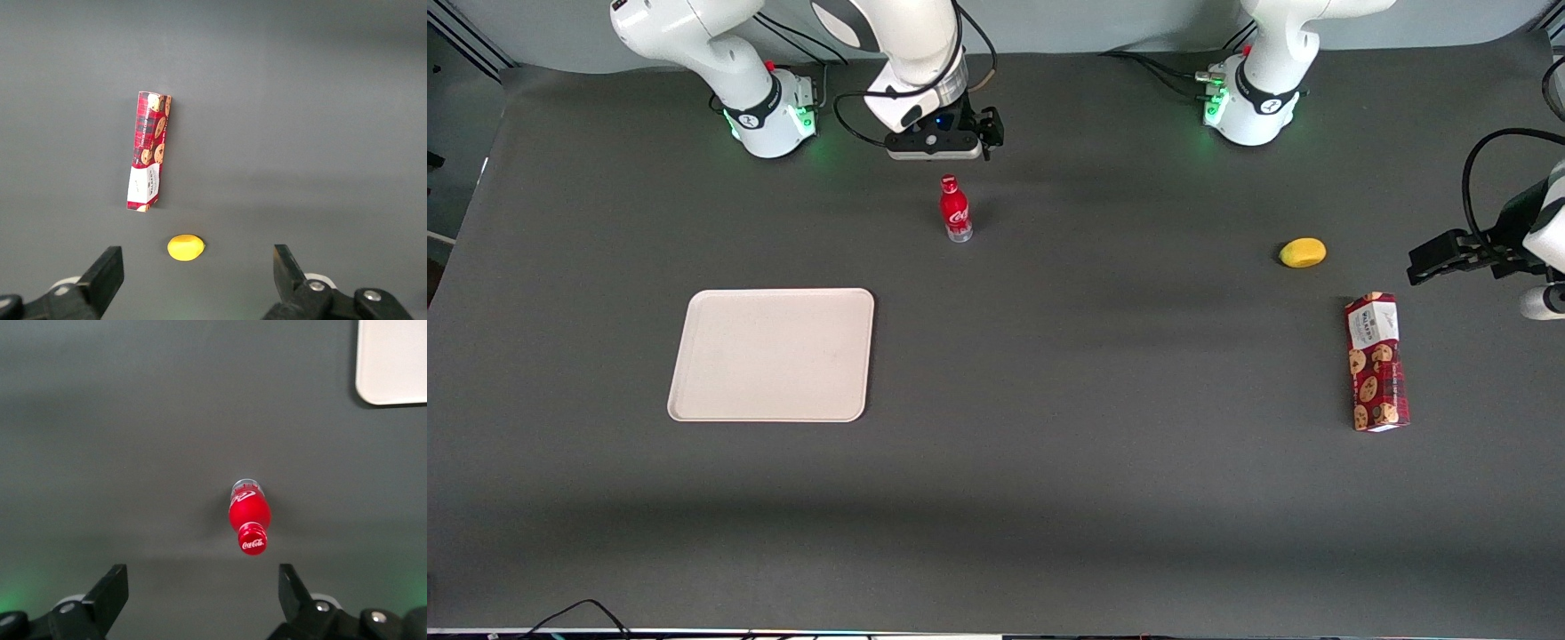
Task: Place coke bottle on tray
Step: 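Move the open right gripper over the red Coca-Cola bottle, then lower the right gripper around the bottle and close on it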
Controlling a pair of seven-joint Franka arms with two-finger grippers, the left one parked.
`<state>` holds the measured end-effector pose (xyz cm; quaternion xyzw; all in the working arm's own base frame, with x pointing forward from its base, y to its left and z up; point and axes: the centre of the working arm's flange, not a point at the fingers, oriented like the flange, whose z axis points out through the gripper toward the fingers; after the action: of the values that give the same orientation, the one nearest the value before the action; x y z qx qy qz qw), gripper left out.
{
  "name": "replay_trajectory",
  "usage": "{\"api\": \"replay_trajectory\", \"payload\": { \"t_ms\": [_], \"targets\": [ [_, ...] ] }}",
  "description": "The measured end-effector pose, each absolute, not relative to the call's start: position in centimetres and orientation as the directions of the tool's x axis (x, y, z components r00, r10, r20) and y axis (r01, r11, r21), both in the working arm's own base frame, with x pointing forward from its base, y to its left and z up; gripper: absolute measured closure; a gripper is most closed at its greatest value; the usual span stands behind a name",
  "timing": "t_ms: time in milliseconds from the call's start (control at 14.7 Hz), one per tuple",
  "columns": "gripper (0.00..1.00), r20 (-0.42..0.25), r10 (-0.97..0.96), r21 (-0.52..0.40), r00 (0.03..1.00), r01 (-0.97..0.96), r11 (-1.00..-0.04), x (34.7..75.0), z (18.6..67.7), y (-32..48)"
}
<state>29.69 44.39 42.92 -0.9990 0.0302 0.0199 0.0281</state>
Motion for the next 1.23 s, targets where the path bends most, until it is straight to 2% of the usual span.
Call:
{"api": "replay_trajectory", "payload": {
  "t_ms": [273,682,1227],
  "targets": [
    [0.0,0.012,0.009,-0.039,1.0,0.009,-0.999,27.4,38.8,42.2],
    [0.0,0.086,0.077,-0.054,0.993,0.082,-0.995,25.7,35.5,41.2],
    [0.0,0.038,0.107,-0.028,0.993,0.109,-0.994,24.4,31.2,41.0]
  ]
}}
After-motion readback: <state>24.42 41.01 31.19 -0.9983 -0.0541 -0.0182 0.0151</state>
